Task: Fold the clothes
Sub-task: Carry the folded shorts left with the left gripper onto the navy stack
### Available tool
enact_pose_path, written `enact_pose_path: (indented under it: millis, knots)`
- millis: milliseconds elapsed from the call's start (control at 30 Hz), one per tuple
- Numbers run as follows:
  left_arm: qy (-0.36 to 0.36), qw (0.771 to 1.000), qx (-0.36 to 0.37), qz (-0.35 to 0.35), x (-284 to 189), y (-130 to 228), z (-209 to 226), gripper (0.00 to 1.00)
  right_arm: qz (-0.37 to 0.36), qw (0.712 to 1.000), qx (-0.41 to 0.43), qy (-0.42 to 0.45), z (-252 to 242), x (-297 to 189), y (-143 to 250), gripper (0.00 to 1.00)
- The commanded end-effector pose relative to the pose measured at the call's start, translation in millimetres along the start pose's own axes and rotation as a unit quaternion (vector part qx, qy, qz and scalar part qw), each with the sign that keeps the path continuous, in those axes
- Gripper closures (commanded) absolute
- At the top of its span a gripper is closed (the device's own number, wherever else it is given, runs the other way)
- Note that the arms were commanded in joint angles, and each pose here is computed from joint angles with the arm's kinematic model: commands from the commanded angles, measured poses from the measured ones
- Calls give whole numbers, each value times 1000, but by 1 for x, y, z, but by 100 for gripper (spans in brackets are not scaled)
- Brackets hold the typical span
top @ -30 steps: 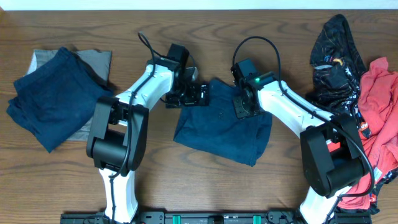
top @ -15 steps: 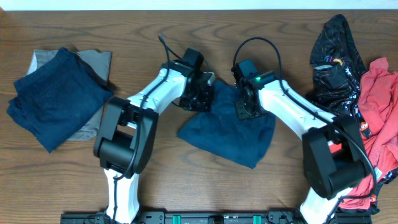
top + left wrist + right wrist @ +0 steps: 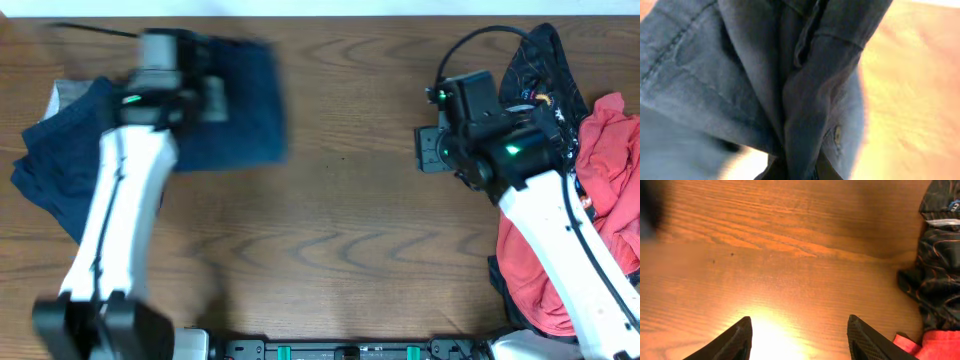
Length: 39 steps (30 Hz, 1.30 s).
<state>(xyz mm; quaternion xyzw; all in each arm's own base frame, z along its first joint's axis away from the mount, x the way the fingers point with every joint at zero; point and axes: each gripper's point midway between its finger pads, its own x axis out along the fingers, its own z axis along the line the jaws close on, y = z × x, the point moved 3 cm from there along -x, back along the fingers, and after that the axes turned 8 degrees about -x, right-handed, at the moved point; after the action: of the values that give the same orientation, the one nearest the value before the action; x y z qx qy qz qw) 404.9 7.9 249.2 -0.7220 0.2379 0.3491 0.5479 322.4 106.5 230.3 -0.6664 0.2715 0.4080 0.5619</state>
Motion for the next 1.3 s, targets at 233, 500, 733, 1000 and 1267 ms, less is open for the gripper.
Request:
enact_pose_path:
  millis: [233, 500, 733, 1000, 1267]
  knots:
    - [-175, 967, -167, -78, -33, -33, 173, 94, 13, 1000, -2, 6, -3, -4, 6, 41]
    - [-219, 928, -300, -41, -11, -5, 238, 56, 18, 1000, -2, 7, -3, -4, 8, 40]
    - [-211, 926, -313, -28, -2, 0, 238, 2, 20, 1000, -2, 7, -4, -4, 9, 36]
    - [-83, 954, -288, 3, 17, -6, 176, 2, 22, 1000, 2, -18, 5, 6, 5, 27]
    - [17, 996, -66, 58, 37, 9, 36, 2, 14, 997, 26, -76, 22, 42, -13, 4]
